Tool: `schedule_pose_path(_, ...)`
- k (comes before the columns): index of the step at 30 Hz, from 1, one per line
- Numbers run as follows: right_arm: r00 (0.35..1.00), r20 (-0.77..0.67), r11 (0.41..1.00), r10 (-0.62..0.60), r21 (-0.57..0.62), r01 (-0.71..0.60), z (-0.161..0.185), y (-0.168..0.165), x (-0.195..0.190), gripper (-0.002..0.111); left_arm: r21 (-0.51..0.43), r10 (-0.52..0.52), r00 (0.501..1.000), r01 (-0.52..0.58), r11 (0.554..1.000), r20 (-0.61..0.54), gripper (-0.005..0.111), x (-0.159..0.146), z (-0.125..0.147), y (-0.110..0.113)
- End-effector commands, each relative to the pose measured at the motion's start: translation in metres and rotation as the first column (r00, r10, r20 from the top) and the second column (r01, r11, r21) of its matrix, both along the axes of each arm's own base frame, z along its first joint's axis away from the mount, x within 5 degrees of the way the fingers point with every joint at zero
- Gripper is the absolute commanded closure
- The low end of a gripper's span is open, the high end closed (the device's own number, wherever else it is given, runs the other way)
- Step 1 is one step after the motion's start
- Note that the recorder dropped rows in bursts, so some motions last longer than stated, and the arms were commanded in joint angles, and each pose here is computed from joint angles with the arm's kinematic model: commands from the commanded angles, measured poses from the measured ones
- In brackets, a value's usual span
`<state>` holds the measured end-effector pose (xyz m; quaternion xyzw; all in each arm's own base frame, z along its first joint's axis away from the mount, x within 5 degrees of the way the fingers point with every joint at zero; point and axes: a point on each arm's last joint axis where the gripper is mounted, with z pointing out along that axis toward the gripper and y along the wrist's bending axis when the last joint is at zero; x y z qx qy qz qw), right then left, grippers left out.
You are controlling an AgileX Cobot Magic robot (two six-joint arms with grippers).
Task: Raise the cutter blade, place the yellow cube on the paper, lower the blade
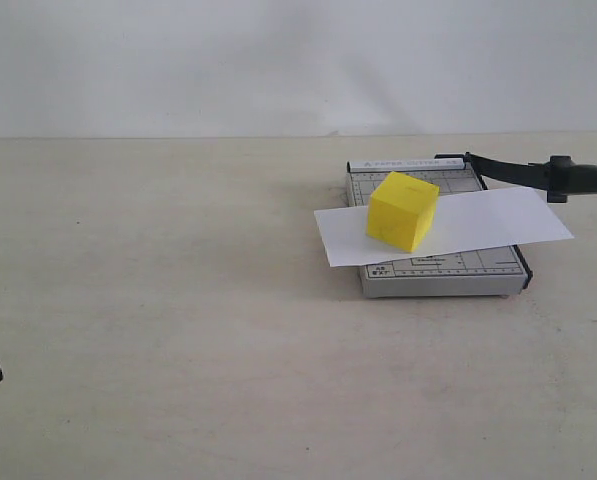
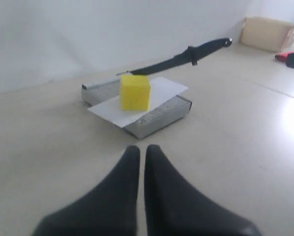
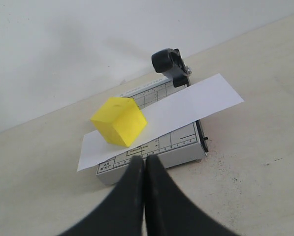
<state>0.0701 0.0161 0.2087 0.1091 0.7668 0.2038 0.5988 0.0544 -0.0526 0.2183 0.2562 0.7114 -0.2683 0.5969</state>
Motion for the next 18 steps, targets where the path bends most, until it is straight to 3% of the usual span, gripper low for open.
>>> schedule_pose_path(1,1.000,0.004,1.000,-0.002,-0.008,0.002,-0.001,0.000,0.000,0.108,-0.075,0.000,0.986,0.013,0.997,0.166,0.102,-0.007,-0.007,0.006)
schedule_pose_path(13,1.000,0.004,1.000,-0.002,-0.008,0.002,-0.001,0.000,0.000,0.108,-0.016,0.012,0.994,-0.010,1.000,0.104,0.102,-0.013,-0.018,0.014)
schedule_pose_path(18,1.000,0.004,1.000,-0.002,-0.008,0.002,-0.001,0.000,0.000,0.108,-0.030,0.077,0.990,-0.074,0.997,0.119,0.102,-0.011,-0.016,0.017)
